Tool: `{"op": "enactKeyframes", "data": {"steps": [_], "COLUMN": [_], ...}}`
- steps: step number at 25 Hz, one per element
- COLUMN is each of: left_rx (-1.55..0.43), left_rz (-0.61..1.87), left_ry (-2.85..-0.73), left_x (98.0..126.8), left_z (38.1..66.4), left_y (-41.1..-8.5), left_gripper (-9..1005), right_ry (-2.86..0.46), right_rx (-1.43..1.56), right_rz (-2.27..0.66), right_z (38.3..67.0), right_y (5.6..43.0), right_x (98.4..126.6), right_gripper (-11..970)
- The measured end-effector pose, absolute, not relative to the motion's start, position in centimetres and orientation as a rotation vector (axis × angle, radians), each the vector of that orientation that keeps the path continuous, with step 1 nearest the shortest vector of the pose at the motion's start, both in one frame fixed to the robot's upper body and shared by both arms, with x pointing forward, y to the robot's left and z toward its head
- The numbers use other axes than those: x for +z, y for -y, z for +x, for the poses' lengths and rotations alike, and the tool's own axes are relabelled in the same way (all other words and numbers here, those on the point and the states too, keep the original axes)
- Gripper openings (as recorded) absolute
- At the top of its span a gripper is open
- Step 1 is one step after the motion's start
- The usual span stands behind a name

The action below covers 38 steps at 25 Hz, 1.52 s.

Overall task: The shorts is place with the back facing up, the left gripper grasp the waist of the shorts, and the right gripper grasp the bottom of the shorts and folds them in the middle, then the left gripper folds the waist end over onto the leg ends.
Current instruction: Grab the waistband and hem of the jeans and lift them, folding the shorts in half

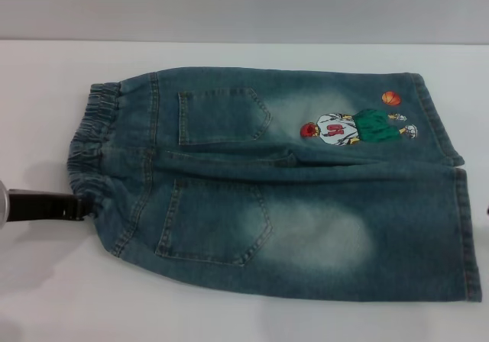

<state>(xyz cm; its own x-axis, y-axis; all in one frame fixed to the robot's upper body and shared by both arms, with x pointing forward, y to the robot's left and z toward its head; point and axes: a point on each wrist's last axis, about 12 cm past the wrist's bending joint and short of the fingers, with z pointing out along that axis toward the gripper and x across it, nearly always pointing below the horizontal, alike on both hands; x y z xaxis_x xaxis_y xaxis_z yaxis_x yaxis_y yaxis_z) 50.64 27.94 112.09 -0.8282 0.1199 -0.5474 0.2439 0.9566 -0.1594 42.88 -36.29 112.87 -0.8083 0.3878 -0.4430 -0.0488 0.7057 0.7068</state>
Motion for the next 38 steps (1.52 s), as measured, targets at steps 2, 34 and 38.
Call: {"op": "enactKeyframes", "data": {"steps": [2,34,38], "left_rx": [-0.301,-0.312,-0.312], "left_rz": [0.262,0.298,0.296], "left_ry": [-2.548,-2.545,-2.547], "left_x": [112.2,112.6,112.5], "left_z": [50.7,51.6,51.5], "left_y": [-27.9,-27.0,-27.1], "left_gripper": [144,139,139], "right_ry": [-2.355,-2.497,-2.496], "right_rx": [0.992,0.944,0.941], "right_rz": [0.275,0.403,0.403], "right_z": [42.5,41.7,41.7], "right_y": [36.4,36.5,36.5], "right_x": [112.7,109.5,109.4], "right_gripper": [670,670,670]}}
